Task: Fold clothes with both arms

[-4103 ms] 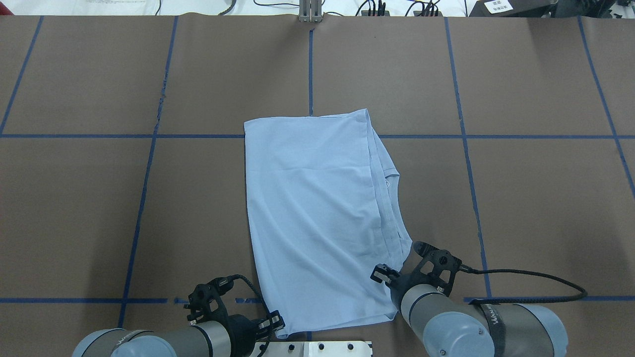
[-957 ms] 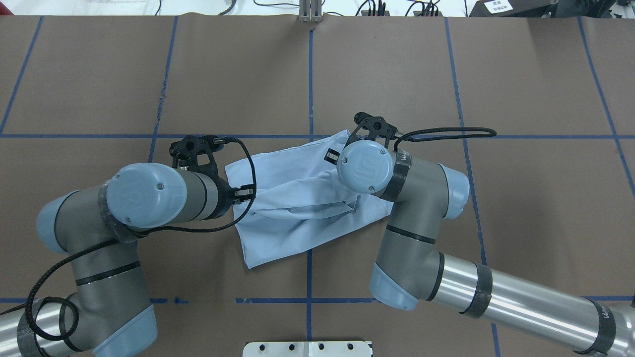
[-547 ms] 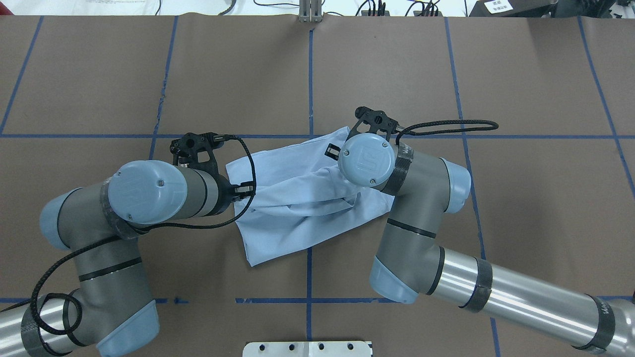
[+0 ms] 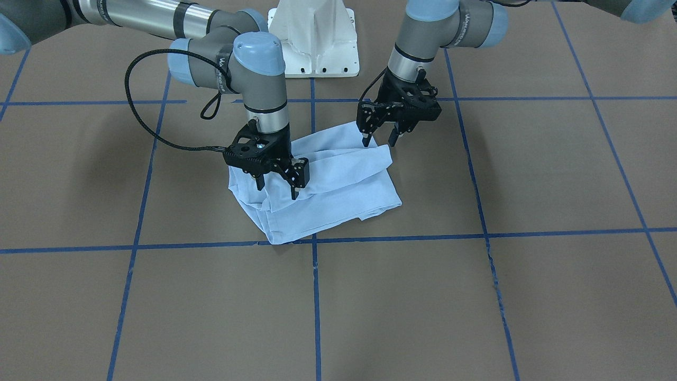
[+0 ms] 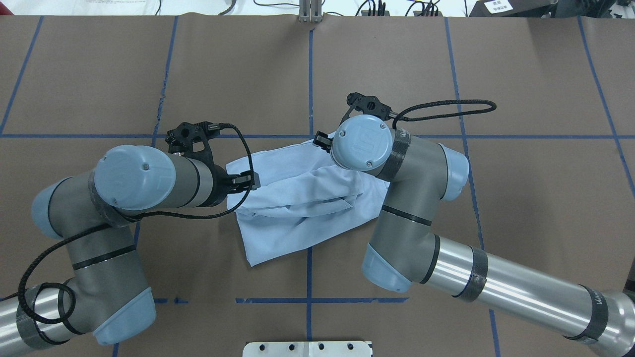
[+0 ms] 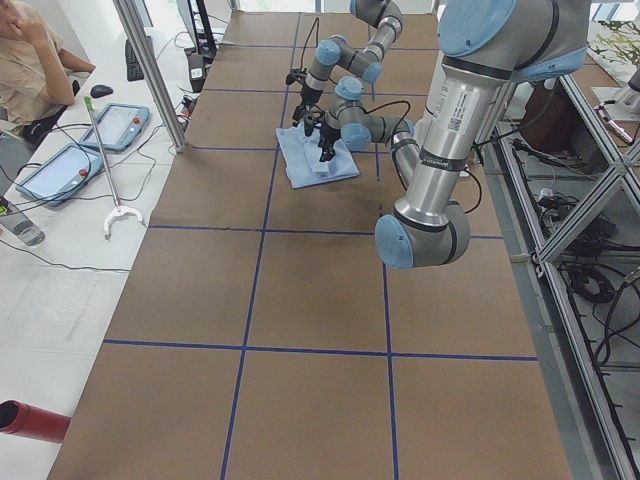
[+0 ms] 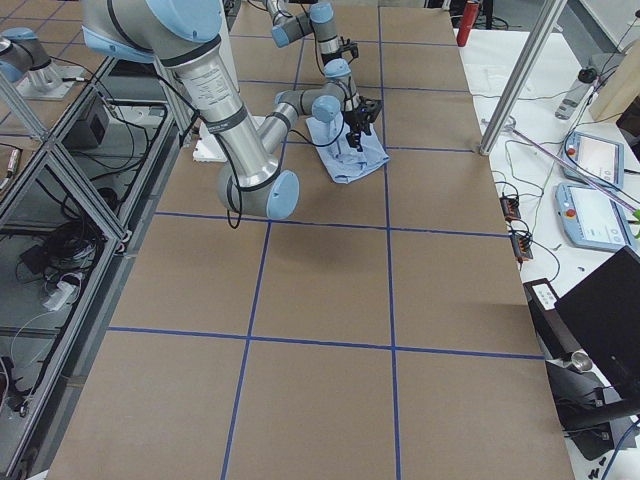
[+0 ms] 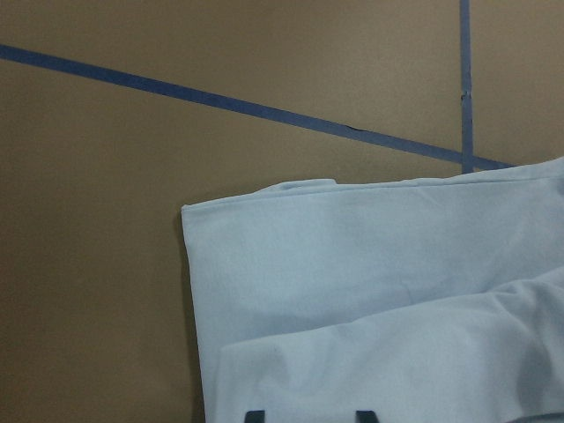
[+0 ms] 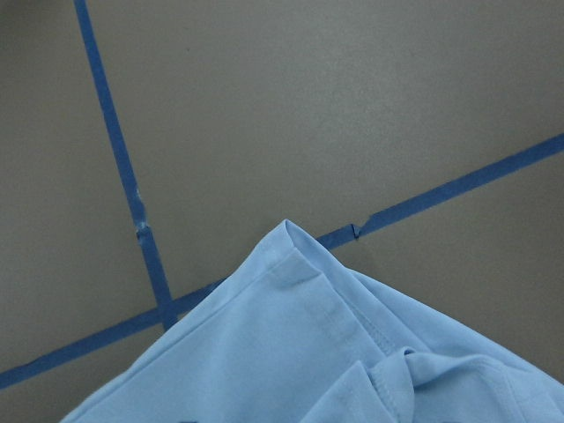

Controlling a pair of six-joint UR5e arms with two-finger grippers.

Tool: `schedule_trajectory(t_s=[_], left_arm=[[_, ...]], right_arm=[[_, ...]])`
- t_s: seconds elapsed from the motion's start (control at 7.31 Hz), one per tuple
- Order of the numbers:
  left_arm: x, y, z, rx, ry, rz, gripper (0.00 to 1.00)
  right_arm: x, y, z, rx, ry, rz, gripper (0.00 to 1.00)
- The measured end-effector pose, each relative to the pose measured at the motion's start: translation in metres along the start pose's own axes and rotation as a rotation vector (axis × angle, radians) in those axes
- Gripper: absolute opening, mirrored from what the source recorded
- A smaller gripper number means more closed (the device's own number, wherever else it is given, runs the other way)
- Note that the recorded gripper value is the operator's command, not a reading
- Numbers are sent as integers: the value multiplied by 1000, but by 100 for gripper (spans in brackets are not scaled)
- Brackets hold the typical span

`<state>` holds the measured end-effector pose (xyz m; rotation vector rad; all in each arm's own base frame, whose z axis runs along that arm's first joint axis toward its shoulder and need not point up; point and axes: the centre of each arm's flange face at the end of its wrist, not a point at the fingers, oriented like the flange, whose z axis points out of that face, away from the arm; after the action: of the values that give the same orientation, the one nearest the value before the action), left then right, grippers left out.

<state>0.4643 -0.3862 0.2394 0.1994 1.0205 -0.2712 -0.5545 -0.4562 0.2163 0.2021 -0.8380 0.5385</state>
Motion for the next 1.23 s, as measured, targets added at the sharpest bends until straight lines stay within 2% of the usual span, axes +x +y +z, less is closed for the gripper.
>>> schedule_trajectory(t_s=[0.14, 0.41, 0.55, 0.68, 0.82, 1.23], left_arm=[[-1, -4, -1, -2, 1, 4, 100], [-1, -5, -3, -3, 3, 8, 100], [-1, -5, -3, -4, 4, 8, 100], [-1, -5, -4, -4, 5, 8, 100], [-1, -5, -4, -3, 6, 8, 100], [-1, -5, -5, -4, 8, 5, 100]], right_arm=[[1, 11, 0, -14, 1, -13, 98], [9, 59, 13, -2, 16, -68, 74], [12, 74, 17, 10, 20, -86, 55], [13, 80, 18, 17, 21, -94, 31], [13, 82, 19, 25, 22, -98, 0], [12, 73, 22, 56, 25, -105, 0]])
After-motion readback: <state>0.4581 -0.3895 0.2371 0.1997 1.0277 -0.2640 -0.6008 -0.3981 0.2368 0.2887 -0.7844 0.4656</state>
